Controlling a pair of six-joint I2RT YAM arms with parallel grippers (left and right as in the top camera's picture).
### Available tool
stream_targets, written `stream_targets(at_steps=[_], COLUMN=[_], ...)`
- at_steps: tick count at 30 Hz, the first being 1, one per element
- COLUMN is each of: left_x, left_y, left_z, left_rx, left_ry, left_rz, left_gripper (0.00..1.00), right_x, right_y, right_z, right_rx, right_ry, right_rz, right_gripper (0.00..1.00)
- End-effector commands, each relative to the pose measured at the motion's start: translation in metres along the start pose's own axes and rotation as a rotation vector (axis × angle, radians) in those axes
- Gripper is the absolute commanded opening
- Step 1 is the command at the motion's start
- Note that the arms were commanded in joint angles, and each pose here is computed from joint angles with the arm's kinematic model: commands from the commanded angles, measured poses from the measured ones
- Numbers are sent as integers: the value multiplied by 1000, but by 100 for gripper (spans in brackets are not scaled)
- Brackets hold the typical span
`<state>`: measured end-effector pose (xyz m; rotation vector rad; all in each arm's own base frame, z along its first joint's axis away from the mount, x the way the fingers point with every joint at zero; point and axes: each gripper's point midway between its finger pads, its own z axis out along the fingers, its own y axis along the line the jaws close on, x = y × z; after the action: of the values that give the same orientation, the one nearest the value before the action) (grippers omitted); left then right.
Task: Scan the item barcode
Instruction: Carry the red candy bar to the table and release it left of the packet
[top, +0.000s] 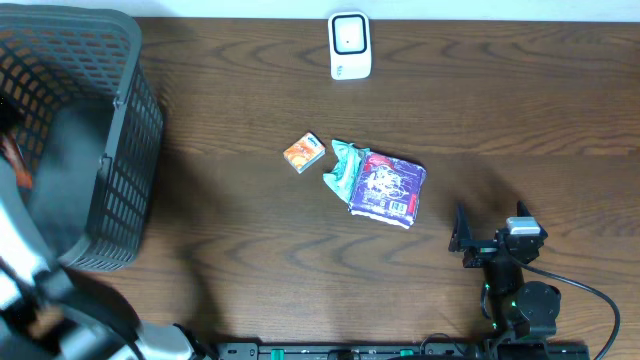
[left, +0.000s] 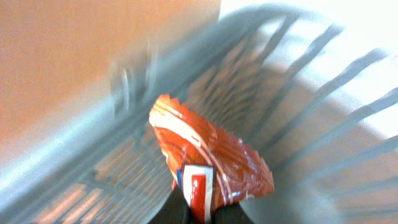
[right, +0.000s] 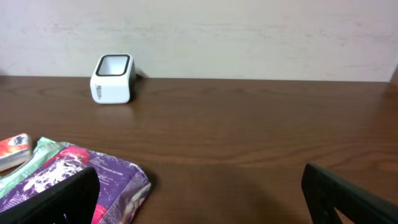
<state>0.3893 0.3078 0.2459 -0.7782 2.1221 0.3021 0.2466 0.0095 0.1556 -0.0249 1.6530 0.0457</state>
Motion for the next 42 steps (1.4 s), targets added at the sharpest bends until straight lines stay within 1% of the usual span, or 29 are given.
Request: stream_targets(at_steps=[1, 4, 5, 7, 9, 11, 14, 15, 18, 20, 23, 24, 26, 29, 31, 34, 37, 42], left_x=[-82, -109, -115, -112, -101, -84, -46, -22, 32, 69, 136, 152, 189, 229, 259, 291, 316, 339], left_y=[-75, -106, -129, -153, -183, -220, -277, -306, -357, -381, -410, -413, -414, -407, -407, -412, -416, -417], left_z=[-111, -175, -214, -240, -257, -269, -281, -287, -295, -295, -285, -278, -250, -212, -196, -183, -173, -161], left_rx=[442, 637, 752, 831, 901, 985, 1089, 1134, 1204, 1225, 1219, 1196, 1063, 868, 805, 771, 750, 722], left_ry=[-259, -348, -369, -362, -330, -267, -138, -73, 54, 139, 266, 296, 374, 453, 526, 603, 650, 698], left_rz=[-304, -395, -415, -411, -373, -333, -251, -178, -26, 70, 275, 318, 388, 456, 503, 546, 577, 601], left_gripper=[7, 7, 7, 7, 7, 7, 7, 7, 7, 7, 7, 7, 7, 7, 7, 8, 7, 7], right_x=[1, 1, 1, 1, 1, 1, 1, 1, 1, 1, 1, 1, 1, 1, 1, 1, 1, 1], right_y=[1, 1, 1, 1, 1, 1, 1, 1, 1, 1, 1, 1, 1, 1, 1, 1, 1, 1], right_z=[0, 0, 0, 0, 0, 0, 0, 0, 0, 0, 0, 0, 0, 0, 0, 0, 0, 0], right_rx=[-3, -3, -3, -3, -3, -3, -3, -3, -3, -3, -3, -3, -3, -3, -3, -3, -3, -3], right_ry=[3, 3, 3, 3, 3, 3, 3, 3, 3, 3, 3, 3, 3, 3, 3, 3, 3, 3], right_rz=[-8, -8, -8, -8, -8, -8, -8, -8, -8, -8, -8, -8, -8, -8, -8, -8, -8, -8], right_gripper=[99, 99, 99, 99, 99, 99, 99, 99, 99, 99, 99, 99, 99, 99, 99, 99, 99, 99])
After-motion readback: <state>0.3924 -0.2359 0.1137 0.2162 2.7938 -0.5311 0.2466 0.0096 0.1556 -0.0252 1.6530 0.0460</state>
